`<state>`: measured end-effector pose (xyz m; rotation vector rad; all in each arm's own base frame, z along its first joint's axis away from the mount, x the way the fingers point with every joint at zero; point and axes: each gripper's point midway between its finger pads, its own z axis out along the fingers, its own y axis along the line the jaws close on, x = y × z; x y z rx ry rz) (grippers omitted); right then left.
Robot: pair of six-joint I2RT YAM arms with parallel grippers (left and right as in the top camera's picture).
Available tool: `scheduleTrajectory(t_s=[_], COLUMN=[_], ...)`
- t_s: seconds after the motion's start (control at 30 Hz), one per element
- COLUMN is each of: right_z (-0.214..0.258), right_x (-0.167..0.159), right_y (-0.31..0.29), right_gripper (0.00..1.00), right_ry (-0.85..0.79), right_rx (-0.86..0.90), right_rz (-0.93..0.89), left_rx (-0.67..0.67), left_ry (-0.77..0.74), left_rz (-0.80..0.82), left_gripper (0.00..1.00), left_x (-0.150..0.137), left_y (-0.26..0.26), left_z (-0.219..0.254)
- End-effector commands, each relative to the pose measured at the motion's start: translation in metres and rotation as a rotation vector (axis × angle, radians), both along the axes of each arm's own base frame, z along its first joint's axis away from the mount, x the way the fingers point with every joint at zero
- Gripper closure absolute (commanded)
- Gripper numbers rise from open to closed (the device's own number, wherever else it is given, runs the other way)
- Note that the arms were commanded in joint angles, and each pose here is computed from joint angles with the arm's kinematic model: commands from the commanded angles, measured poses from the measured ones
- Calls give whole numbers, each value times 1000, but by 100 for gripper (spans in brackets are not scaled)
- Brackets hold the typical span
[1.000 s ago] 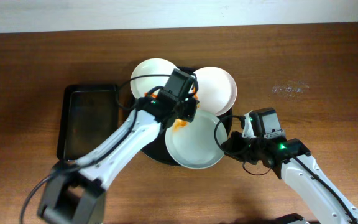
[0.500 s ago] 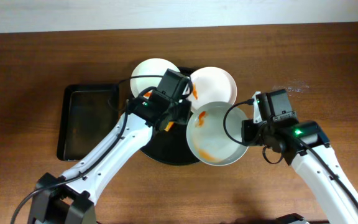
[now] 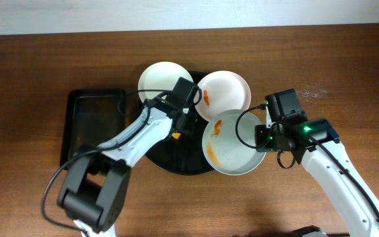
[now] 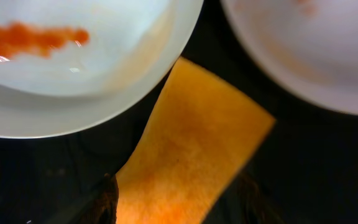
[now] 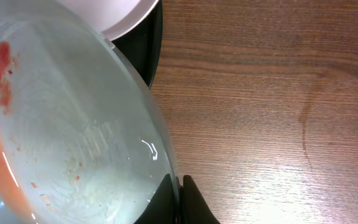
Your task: Clean dirty plates on tray and stack at the side
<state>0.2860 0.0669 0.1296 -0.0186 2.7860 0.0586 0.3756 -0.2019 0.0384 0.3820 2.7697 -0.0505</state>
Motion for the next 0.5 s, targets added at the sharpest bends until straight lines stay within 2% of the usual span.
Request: scheduleTrajectory(t_s=[0.0, 0.03, 0.07, 0.1, 0.2, 0.3, 0.37, 0.4, 0.43, 0.47], right_z=[7, 7, 7, 7, 7, 7, 7, 7, 7, 7], right_x=[5, 5, 5, 5, 5, 5, 5, 5, 5, 4], right_y=[-1, -1, -1, -1, -1, -1, -1, -1, -1, -1], right_gripper=[96, 96, 96, 96, 96, 96, 96, 96, 96, 96], right_ry=[-23, -24, -24, -24, -24, -24, -24, -23, -23, -23], right_rx=[-10, -10, -10, -9, -9, -10, -10, -10, -10, -10], right_rz=[-7, -7, -7, -7, -7, -7, -7, -7, -7, -7], left_rx=[43, 40, 37, 35, 16, -22, -197, -362, -449, -469], left_ry=[23, 18, 12, 8, -23, -29, 64, 167, 223, 236], left_rz=[-4, -4, -4, -4, -3, -13, -66, -100, -98, -84], left_gripper=[55, 73, 85, 91, 96, 95, 94, 94, 94, 94], left_x=[2, 2, 3, 3, -1, -15, -35, -49, -51, -49], left_y=[4, 4, 3, 4, 6, 8, -13, -29, -31, -27], left_z=[-17, -15, -10, -5, 27, 57, 70, 75, 76, 76])
